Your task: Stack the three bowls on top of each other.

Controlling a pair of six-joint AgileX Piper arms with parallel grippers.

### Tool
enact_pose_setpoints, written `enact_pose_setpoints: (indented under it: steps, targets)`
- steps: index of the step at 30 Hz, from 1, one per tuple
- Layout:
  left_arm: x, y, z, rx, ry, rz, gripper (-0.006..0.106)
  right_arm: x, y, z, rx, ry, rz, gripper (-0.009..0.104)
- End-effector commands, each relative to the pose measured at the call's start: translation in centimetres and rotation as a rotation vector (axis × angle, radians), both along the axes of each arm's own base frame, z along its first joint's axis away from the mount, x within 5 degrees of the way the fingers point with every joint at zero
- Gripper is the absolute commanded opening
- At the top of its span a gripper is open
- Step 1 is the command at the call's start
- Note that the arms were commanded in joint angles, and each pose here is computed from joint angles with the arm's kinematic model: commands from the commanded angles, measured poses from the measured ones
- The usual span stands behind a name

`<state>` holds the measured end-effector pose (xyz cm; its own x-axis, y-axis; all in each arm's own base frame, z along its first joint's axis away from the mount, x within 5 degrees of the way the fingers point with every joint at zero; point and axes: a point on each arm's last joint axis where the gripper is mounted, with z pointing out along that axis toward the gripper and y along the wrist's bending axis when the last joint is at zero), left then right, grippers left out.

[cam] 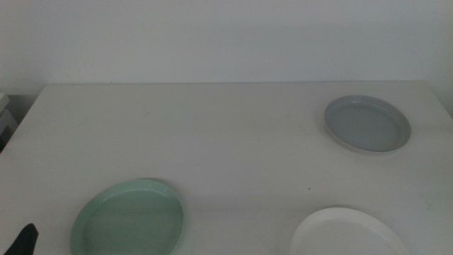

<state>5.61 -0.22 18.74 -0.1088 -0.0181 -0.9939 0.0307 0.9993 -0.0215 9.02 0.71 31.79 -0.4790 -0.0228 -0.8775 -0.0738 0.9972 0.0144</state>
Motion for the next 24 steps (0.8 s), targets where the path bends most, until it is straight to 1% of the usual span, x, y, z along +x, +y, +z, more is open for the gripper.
enact_pose_setpoints:
  steps: [1,2,4,7,13,15,24]
  targets:
    - [-0.1,0.0,0.9,-0.023,-0.09,-0.002,0.087,0.7,0.3,2.5,0.068,0.027,-0.006,0.041]
    - [-0.1,0.0,0.9,-0.023,-0.09,-0.002,0.087,0.9,0.4,3.0,0.099,0.077,-0.008,0.041]
    - [-0.1,0.0,0.9,-0.023,-0.09,-0.002,0.087,1.1,0.7,3.6,0.141,0.173,-0.004,0.041]
    - [-0.1,0.0,0.9,-0.023,-0.09,-0.002,0.087,1.8,1.0,4.3,0.156,0.272,0.009,0.041]
    - [-0.1,0.0,0.9,-0.023,-0.09,-0.002,0.087,4.0,1.1,3.1,0.139,0.407,0.001,0.041]
    - [-0.1,0.0,0.9,-0.023,-0.09,-0.002,0.087,4.8,1.1,2.3,0.122,0.464,-0.005,0.041]
    - [-0.1,0.0,0.9,-0.023,-0.09,-0.002,0.087,7.2,2.4,-2.1,0.093,0.661,0.048,0.041]
